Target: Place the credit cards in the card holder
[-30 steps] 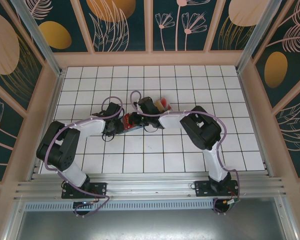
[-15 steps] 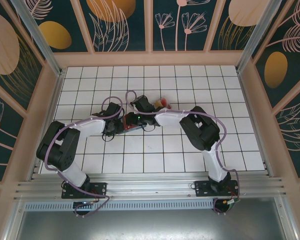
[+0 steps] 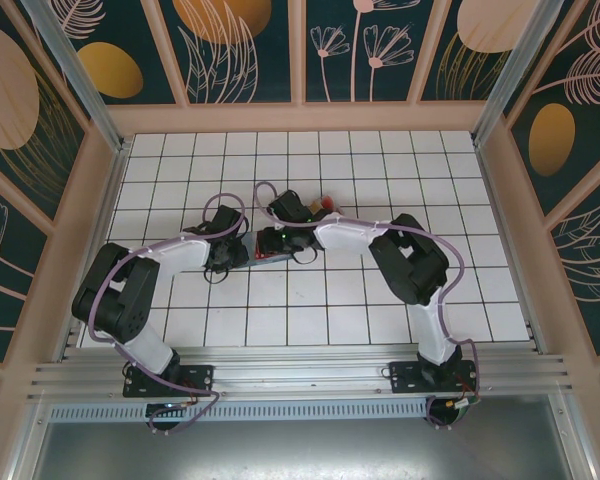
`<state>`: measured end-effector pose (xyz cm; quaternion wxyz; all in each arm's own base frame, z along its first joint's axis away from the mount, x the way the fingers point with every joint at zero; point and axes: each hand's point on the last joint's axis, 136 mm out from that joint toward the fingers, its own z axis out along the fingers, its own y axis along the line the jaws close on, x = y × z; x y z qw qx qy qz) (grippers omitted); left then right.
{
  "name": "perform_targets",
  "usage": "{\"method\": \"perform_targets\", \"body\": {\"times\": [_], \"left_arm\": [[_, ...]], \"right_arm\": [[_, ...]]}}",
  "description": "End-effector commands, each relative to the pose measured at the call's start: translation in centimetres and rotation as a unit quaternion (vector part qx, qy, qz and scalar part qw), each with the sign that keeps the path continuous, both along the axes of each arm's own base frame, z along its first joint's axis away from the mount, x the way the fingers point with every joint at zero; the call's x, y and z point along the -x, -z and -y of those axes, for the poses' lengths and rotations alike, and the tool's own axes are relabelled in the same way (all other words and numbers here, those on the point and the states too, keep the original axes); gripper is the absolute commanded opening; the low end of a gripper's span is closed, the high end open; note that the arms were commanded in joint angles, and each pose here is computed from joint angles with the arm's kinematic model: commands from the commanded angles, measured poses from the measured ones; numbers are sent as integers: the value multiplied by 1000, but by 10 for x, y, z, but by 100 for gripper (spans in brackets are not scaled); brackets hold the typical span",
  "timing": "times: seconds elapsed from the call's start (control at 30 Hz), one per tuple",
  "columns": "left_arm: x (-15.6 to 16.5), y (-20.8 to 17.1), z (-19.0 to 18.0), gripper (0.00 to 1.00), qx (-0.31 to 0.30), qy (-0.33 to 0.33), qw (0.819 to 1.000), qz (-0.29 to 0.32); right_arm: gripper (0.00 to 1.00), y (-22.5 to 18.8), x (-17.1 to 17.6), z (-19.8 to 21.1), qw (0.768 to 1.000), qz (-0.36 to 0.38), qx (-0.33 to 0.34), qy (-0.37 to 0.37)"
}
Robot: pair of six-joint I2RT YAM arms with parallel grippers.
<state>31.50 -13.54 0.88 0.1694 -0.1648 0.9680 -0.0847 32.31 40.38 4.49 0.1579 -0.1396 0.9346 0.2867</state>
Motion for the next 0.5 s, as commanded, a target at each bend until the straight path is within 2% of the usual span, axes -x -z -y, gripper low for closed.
{"method": "perform_targets", "body": {"times": [0.0,0.2,0.47], "left_arm": [[10,19,-2,28,6,10,1000,-15],[-7,-20,6,30,25,16,999,33],[-1,-2,-2,30,4,8,1000,11]], "right_arm": [[33,-15,-2,13,1000,5,3,11],[30,-2,-4,5,1000,-13,0,1],[19,6,-3,-3,1000,-15,16,-9]]}}
